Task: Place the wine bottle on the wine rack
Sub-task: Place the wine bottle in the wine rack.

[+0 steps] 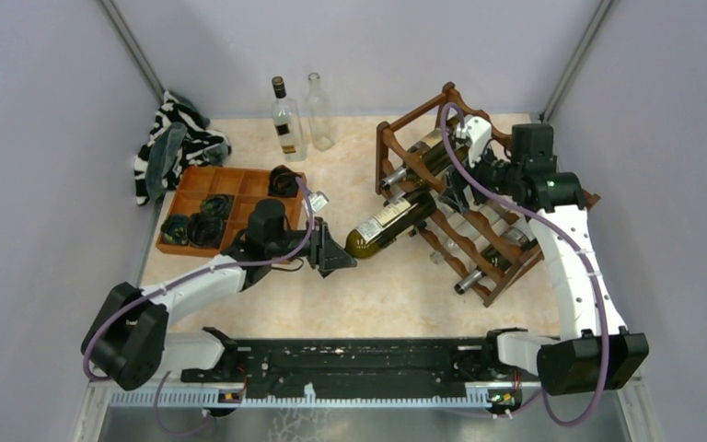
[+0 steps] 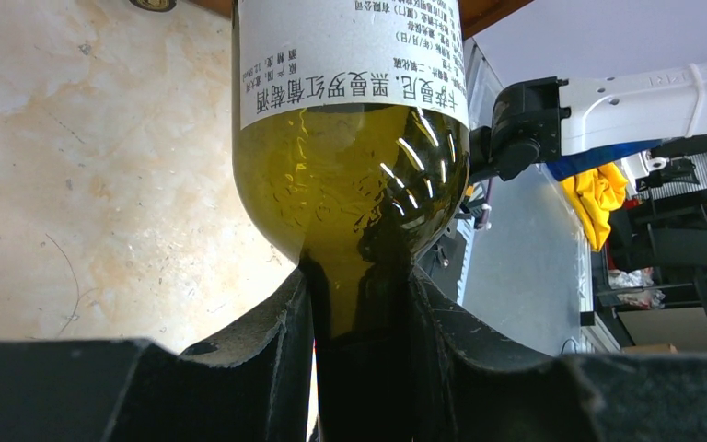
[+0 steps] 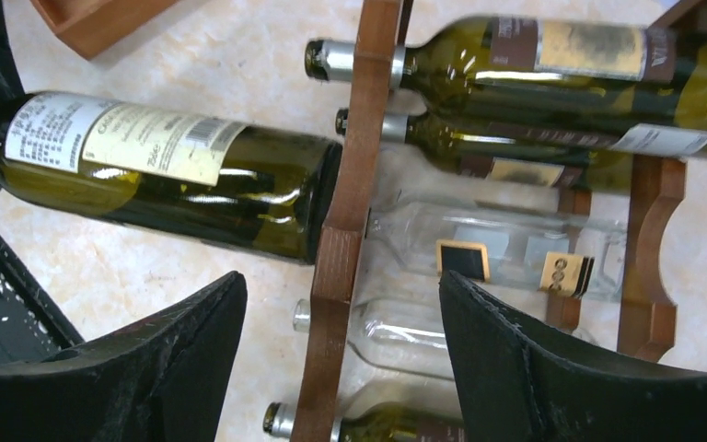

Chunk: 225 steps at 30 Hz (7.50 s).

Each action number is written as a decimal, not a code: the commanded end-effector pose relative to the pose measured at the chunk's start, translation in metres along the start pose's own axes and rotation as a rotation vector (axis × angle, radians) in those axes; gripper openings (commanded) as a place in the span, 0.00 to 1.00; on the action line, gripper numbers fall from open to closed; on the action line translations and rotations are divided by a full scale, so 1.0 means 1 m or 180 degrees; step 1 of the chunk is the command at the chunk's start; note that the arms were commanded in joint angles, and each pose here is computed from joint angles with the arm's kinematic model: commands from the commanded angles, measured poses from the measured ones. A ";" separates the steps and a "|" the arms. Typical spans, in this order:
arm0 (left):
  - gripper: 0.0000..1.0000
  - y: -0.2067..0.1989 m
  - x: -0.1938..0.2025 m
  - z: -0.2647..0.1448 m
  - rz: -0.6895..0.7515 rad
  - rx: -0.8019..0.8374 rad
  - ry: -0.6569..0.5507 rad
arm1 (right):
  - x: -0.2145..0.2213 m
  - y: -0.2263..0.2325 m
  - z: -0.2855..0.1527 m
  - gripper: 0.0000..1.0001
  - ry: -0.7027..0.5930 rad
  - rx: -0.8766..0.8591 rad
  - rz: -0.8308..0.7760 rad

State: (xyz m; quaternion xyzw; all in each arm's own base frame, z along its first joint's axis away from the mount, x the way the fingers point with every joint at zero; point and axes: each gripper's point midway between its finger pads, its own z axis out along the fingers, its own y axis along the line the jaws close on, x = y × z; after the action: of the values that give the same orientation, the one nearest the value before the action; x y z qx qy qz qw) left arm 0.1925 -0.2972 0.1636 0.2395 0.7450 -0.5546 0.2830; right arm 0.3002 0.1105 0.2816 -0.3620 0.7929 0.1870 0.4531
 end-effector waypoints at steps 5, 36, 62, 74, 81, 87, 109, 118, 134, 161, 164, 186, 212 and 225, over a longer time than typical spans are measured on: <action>0.00 -0.032 -0.053 0.007 0.0719 0.0406 -0.0417 | 0.004 -0.005 0.014 0.68 0.0037 0.0089 -0.0028; 0.00 -0.005 -0.106 0.079 0.1049 0.0312 -0.0574 | 0.001 0.011 0.024 0.11 -0.0093 -0.0144 0.0056; 0.00 0.027 -0.161 0.149 0.1544 -0.0359 -0.0800 | -0.002 0.014 0.028 0.12 -0.0181 -0.0233 0.0128; 0.00 0.028 -0.165 0.164 0.1571 -0.0594 -0.0723 | -0.005 0.014 0.030 0.14 -0.0219 -0.0232 0.0188; 0.00 0.035 -0.162 0.168 0.1572 -0.0742 -0.0656 | -0.005 0.013 0.029 0.19 -0.0238 -0.0177 0.0202; 0.00 0.038 -0.161 0.171 0.1539 -0.0760 -0.0588 | -0.010 0.015 0.025 0.46 -0.0286 -0.0187 0.0203; 0.00 0.040 -0.161 0.183 0.1281 -0.0747 -0.0502 | -0.047 -0.021 -0.035 0.78 -0.0818 0.0104 0.0529; 0.02 0.040 -0.162 0.189 0.1183 -0.0730 -0.0398 | -0.035 -0.041 -0.032 0.78 -0.0895 0.0261 0.0781; 0.12 0.035 -0.164 0.194 0.1024 -0.0632 -0.0459 | -0.006 -0.062 -0.021 0.78 -0.0842 0.0556 0.1140; 0.29 0.037 -0.164 0.199 0.0691 -0.0439 -0.0609 | 0.008 -0.071 -0.012 0.77 -0.0833 0.0578 0.1327; 0.29 0.037 -0.164 0.200 0.0676 -0.0434 -0.0624 | 0.009 -0.072 -0.012 0.77 -0.0837 0.0584 0.1332; 0.19 0.025 -0.174 0.191 0.1022 -0.0381 -0.0697 | 0.016 -0.099 0.005 0.94 -0.1178 0.0848 0.2780; 0.22 0.024 -0.180 0.200 0.1084 -0.0329 -0.0676 | 0.037 -0.121 0.077 0.81 -0.1014 0.1242 0.4217; 0.19 0.022 -0.177 0.202 0.1086 -0.0240 -0.0622 | 0.053 -0.122 0.087 0.89 -0.0836 0.1293 0.4314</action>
State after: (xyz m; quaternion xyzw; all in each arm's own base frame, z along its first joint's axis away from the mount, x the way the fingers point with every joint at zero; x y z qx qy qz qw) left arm 0.3486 -0.4769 0.1691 0.2769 0.7559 -0.4627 0.3713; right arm 0.4133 0.0592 0.1956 0.3171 0.8036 0.3100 0.3969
